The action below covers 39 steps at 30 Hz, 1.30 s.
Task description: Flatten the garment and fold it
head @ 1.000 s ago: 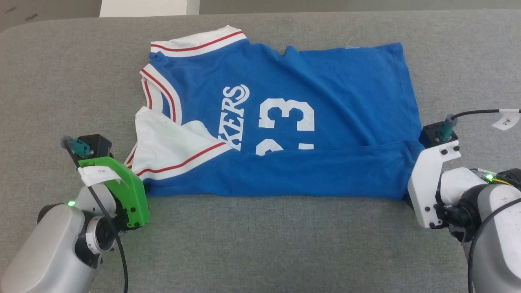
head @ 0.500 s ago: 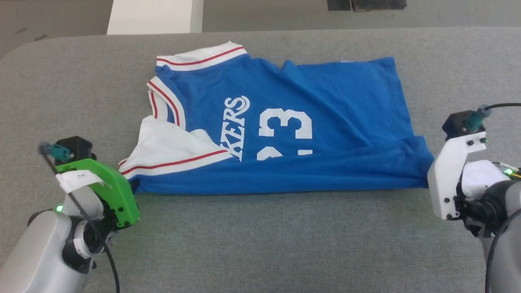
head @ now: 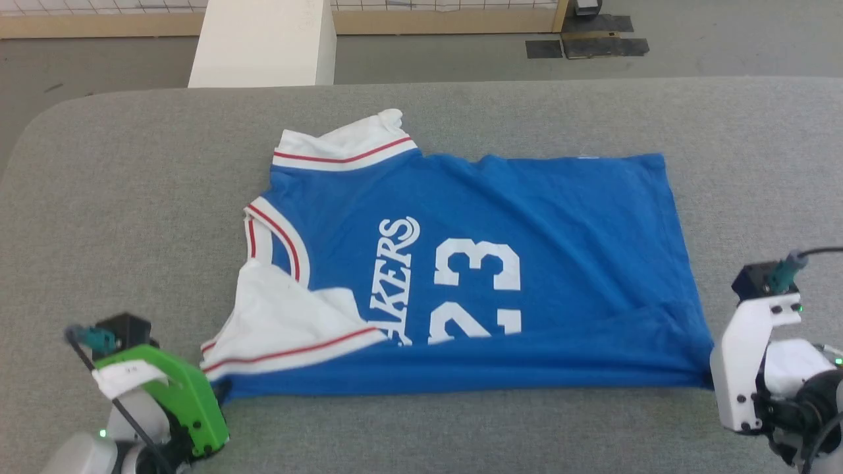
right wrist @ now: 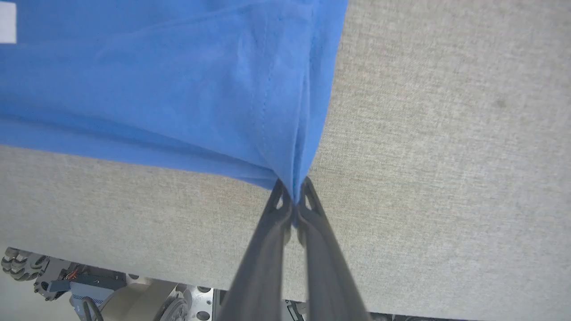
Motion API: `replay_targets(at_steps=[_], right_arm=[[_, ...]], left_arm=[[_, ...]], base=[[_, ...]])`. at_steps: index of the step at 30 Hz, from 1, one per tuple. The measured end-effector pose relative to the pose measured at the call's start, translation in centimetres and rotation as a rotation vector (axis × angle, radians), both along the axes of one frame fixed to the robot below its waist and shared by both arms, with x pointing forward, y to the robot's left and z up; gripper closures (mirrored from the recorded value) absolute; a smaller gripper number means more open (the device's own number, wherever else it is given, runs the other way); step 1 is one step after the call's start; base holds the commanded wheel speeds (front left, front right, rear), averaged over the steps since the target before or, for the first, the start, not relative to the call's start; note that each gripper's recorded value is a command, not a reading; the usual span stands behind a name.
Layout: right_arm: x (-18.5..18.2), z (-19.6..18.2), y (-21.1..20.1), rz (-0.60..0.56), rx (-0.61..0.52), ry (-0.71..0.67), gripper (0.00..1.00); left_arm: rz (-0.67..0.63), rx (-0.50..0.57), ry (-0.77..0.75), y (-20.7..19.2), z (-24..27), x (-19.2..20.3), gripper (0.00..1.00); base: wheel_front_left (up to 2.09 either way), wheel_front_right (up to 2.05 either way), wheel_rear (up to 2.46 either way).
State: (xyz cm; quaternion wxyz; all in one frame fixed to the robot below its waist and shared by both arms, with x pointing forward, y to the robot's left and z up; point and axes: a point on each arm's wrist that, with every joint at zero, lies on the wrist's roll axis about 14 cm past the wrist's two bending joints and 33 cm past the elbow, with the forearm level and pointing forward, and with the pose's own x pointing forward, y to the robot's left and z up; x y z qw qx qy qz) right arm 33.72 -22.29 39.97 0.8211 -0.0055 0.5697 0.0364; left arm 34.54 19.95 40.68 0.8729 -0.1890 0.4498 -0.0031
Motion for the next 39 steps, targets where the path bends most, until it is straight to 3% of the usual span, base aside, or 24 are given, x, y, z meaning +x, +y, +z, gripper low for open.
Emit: replay_targets(at_steps=[6, 14, 15, 16, 20, 28, 36, 39], right_arm=[[-1.9, -1.6, -0.2, -0.028, 0.011, 0.071, 1.00], [-2.7, -3.2, 0.0, -0.048, 0.027, 0.112, 1.00], [-2.5, -3.2, 0.0, -0.048, 0.028, 0.101, 0.54], [-2.5, -3.2, 0.0, -0.050, 0.029, 0.098, 0.00], [-2.0, -2.6, 0.0, -0.049, 0.038, 0.058, 0.00], [2.3, 2.8, -0.8, -0.090, 0.087, -0.198, 0.00], [7.6, 10.7, -4.0, -0.178, 0.020, -0.671, 0.00], [8.3, 11.9, -4.2, -0.193, 0.022, -0.781, 0.00]], left_arm=[[0.042, -0.028, 0.094, 0.0, -2.1, -2.7, 1.00], [0.068, -0.046, 0.125, 0.0, -3.2, -2.7, 1.00], [0.068, -0.050, 0.119, 0.0, -3.2, -2.5, 0.15], [0.067, -0.049, 0.114, 0.0, -3.1, -2.4, 0.00], [0.060, -0.036, 0.077, 0.3, -2.2, -1.5, 0.00], [0.024, 0.037, -0.141, 1.8, 4.0, 2.8, 0.00], [0.042, 0.074, -0.607, 1.6, 12.3, 8.0, 0.00], [0.043, 0.081, -0.724, 1.1, 13.3, 8.7, 0.00]], base=[[0.00, 0.00, 0.00], [0.00, 0.00, 0.00], [0.00, 0.00, 0.00], [0.00, 0.00, 0.00], [0.00, 0.00, 0.00], [0.00, 0.00, 0.00], [0.00, 0.00, 0.00], [0.00, 0.00, 0.00]])
